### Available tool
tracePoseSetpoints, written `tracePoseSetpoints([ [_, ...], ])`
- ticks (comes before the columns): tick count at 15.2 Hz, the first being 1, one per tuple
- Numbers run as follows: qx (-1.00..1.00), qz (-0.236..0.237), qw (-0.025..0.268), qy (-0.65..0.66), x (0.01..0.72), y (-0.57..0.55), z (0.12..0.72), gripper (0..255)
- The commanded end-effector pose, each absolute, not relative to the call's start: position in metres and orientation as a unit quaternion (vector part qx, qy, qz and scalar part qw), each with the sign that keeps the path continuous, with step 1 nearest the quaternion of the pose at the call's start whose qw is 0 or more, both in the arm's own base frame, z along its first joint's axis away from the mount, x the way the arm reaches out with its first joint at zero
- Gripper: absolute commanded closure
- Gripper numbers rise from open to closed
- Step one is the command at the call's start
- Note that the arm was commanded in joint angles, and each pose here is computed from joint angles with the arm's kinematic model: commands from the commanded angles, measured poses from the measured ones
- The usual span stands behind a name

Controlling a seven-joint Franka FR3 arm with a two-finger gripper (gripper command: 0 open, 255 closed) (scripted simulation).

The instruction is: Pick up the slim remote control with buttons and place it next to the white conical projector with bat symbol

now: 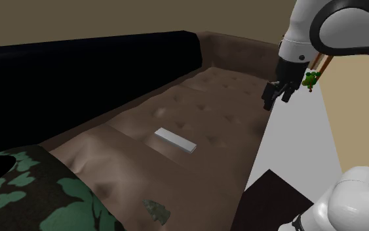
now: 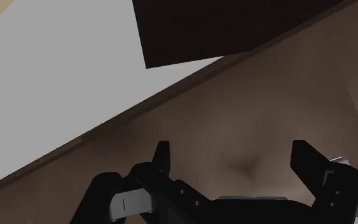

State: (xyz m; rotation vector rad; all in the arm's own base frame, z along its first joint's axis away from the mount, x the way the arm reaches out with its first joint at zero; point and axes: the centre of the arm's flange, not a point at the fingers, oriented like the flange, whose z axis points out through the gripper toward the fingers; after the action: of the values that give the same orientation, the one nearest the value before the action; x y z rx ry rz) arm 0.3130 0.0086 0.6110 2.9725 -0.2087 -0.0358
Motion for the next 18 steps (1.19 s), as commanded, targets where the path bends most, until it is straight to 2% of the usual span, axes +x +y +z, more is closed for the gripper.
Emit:
tracePoseSetpoints([
  [1, 0.994, -0.012, 0.081, -0.07, 0.313, 0.009, 0.611, 0],
  [18, 0.999, -0.018, 0.035, 0.01, 0.467, 0.089, 0.479, 0],
])
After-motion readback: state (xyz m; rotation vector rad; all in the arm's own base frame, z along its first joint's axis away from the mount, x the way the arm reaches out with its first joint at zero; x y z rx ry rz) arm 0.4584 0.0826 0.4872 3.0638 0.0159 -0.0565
